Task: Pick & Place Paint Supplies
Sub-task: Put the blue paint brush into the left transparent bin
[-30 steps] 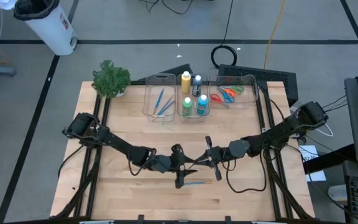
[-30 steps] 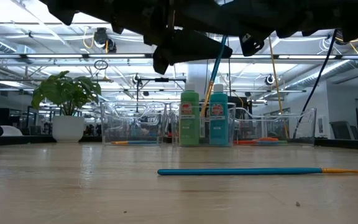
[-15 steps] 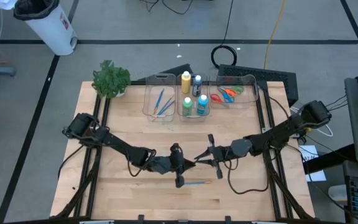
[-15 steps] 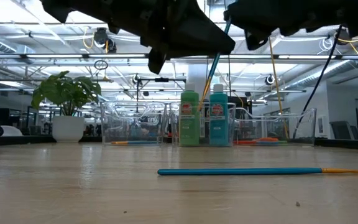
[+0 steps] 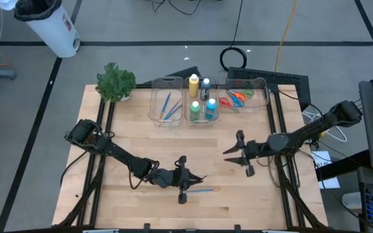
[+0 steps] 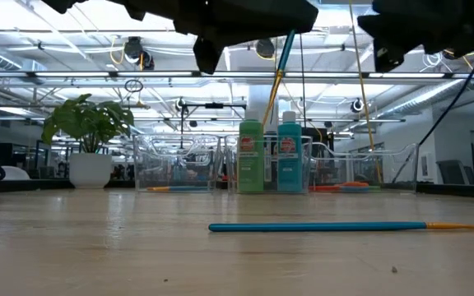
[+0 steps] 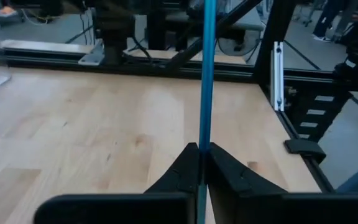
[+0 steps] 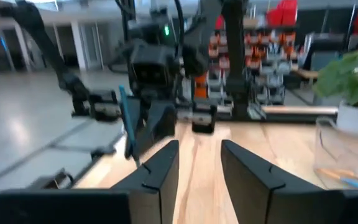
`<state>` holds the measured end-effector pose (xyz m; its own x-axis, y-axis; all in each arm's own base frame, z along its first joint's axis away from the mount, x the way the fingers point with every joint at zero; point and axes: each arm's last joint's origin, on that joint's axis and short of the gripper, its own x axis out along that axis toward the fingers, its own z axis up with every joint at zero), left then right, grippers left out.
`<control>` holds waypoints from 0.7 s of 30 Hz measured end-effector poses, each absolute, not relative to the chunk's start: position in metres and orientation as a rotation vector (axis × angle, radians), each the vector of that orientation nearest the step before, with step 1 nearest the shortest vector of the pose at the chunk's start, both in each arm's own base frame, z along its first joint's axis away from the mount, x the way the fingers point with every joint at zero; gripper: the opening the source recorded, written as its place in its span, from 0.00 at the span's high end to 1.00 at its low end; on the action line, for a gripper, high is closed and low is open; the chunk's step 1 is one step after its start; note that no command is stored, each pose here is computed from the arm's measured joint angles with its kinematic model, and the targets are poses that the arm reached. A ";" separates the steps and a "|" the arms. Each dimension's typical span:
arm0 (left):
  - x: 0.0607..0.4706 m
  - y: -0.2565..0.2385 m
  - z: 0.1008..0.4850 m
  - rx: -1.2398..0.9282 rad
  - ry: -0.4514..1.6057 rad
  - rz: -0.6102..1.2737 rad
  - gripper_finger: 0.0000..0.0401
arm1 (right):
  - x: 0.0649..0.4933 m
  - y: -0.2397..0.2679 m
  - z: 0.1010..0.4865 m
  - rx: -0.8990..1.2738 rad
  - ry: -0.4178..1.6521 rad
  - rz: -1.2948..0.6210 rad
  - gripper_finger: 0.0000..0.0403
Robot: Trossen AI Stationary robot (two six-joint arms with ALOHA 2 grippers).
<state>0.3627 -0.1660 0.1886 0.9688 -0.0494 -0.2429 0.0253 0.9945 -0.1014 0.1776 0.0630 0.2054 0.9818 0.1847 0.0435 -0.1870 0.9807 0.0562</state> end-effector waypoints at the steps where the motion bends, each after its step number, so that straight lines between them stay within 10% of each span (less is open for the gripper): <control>1: 0.363 -0.166 0.189 -0.095 0.242 -0.037 0.97 | 0.174 0.062 0.204 0.068 -0.067 0.188 0.73; 21: 0.292 -0.077 0.251 -0.104 -0.012 0.255 0.97 | 0.160 0.055 0.201 0.080 -0.178 0.181 0.76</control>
<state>0.2915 -0.0772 0.2506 0.9676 0.2523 -0.0008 -0.2510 0.9624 -0.1043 0.1601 0.0554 0.2009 0.9681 0.1715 0.1828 -0.1856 0.9806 0.0631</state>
